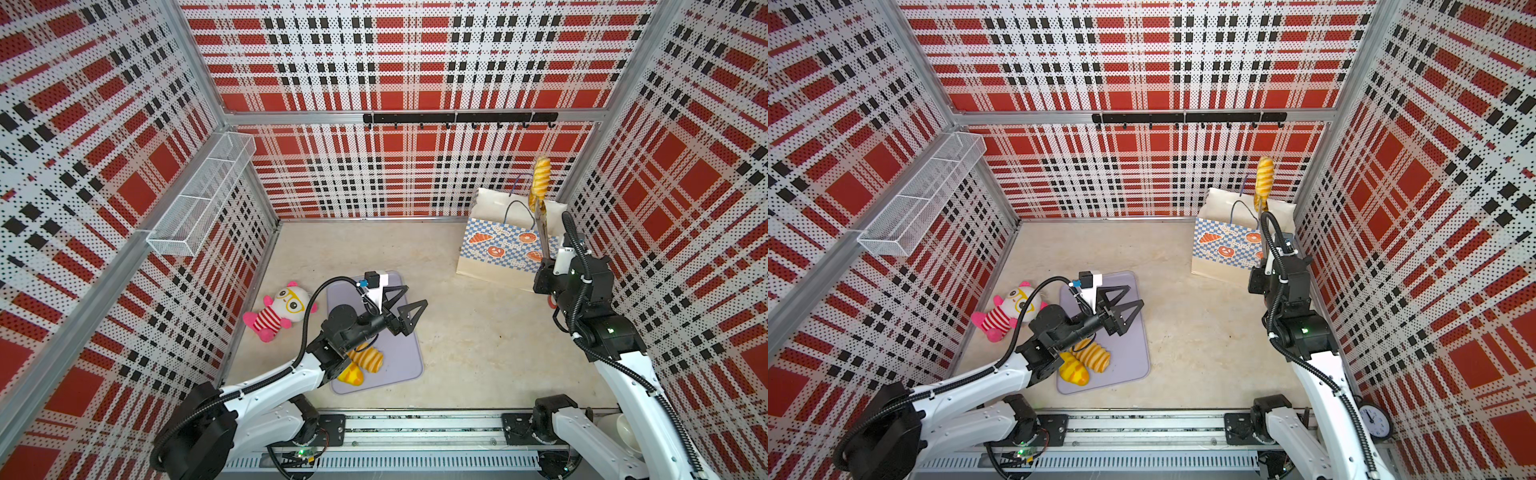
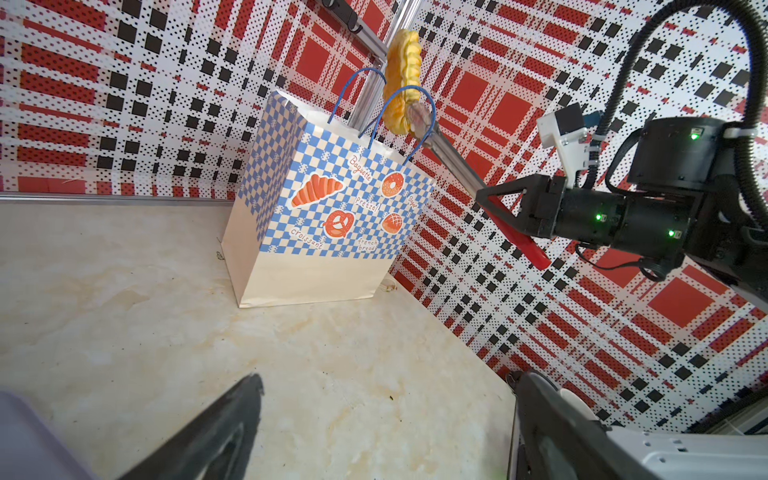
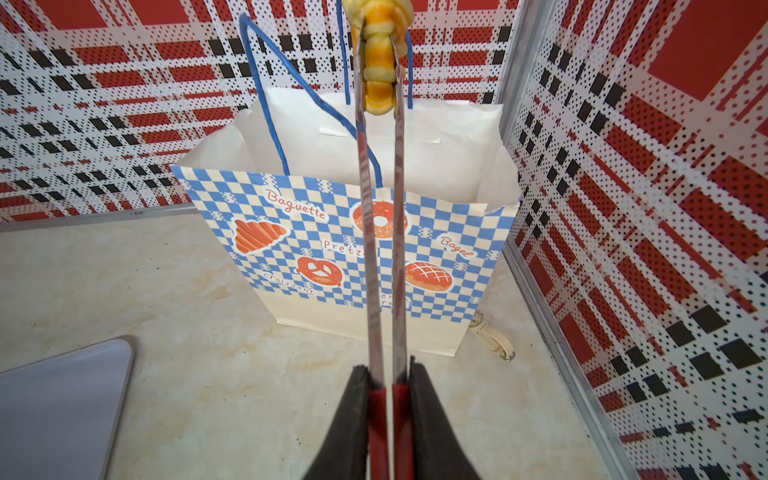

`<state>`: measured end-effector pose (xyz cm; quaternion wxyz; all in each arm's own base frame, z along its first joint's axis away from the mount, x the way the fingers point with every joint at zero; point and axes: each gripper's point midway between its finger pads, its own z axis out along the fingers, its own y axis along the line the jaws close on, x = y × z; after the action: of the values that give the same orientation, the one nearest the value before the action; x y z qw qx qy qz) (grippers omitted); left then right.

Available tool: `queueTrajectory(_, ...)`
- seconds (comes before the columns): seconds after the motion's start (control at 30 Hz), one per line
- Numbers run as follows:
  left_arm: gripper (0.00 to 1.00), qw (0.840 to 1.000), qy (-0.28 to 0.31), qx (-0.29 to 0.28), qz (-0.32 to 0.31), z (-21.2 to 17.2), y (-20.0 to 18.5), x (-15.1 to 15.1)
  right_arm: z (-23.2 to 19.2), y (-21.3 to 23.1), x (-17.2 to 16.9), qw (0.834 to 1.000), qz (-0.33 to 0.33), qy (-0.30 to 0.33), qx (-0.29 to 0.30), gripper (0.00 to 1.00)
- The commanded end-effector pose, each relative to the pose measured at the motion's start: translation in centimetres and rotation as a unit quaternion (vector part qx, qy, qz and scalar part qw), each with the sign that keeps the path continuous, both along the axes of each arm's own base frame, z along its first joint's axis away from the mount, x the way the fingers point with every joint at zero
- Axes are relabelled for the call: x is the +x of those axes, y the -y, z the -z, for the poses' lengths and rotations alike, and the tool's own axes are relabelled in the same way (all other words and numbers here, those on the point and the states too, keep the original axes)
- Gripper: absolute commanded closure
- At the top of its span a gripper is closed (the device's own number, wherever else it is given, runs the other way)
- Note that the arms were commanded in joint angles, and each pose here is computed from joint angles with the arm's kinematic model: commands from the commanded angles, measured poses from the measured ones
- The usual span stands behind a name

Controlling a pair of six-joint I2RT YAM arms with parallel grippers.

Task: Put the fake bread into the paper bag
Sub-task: 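Lift the striped roll with the tongs and carry it over the bag, then lower the tongs into the bag and open them to release the roll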

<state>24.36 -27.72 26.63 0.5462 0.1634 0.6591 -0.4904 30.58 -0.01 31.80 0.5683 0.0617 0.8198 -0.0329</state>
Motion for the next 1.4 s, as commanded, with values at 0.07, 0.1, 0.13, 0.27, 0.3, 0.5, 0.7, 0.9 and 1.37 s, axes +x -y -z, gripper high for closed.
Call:
queueTrajectory(0.07, 0.02, 1.000, 0.016, 0.004, -0.003, 0.1, -0.1, -0.2, -0.7, 0.6, 0.0, 1.000, 0.015, 0.018, 0.009, 0.82)
queueTrajectory(0.1, 0.02, 1.000, 0.016, 0.004, -0.003, 0.2, -0.1, -0.2, -0.6, 0.6, -0.1, 1.000, 0.017, 0.019, 0.009, 0.82)
queueTrajectory(0.13, 0.02, 1.000, 0.015, 0.004, -0.004, 0.2, -0.1, -0.1, -0.4, 0.6, -0.1, 1.000, 0.017, 0.017, 0.009, 0.82)
queueTrajectory(0.27, 0.02, 1.000, 0.015, 0.005, 0.000, 0.2, 0.1, -0.2, -0.1, 0.6, -0.1, 1.000, 0.016, 0.011, 0.010, 0.74)
queueTrajectory(0.3, 0.02, 1.000, 0.014, 0.006, 0.001, 0.3, 0.1, -0.2, -0.1, 0.7, -0.1, 1.000, 0.019, 0.010, 0.010, 0.70)
queueTrajectory(0.5, 0.02, 1.000, 0.015, 0.005, 0.000, 0.2, 0.1, -0.1, -0.3, 0.9, -0.2, 1.000, 0.025, 0.015, 0.009, 0.59)
queueTrajectory(0.7, 0.02, 1.000, 0.014, 0.005, 0.003, 0.2, 0.2, -0.2, -0.3, 0.8, -0.1, 1.000, 0.022, 0.015, 0.011, 0.58)
queueTrajectory(0.9, 0.02, 1.000, 0.015, 0.004, 0.005, 0.1, 0.2, -0.2, -0.4, 0.6, -0.2, 1.000, 0.016, 0.019, 0.015, 0.57)
queueTrajectory(1.37, 0.02, 1.000, 0.014, -0.001, 0.004, -0.2, 0.0, -0.4, -7.1, -1.2, -4.0, 0.990, -0.045, 0.118, 0.069, 0.61)
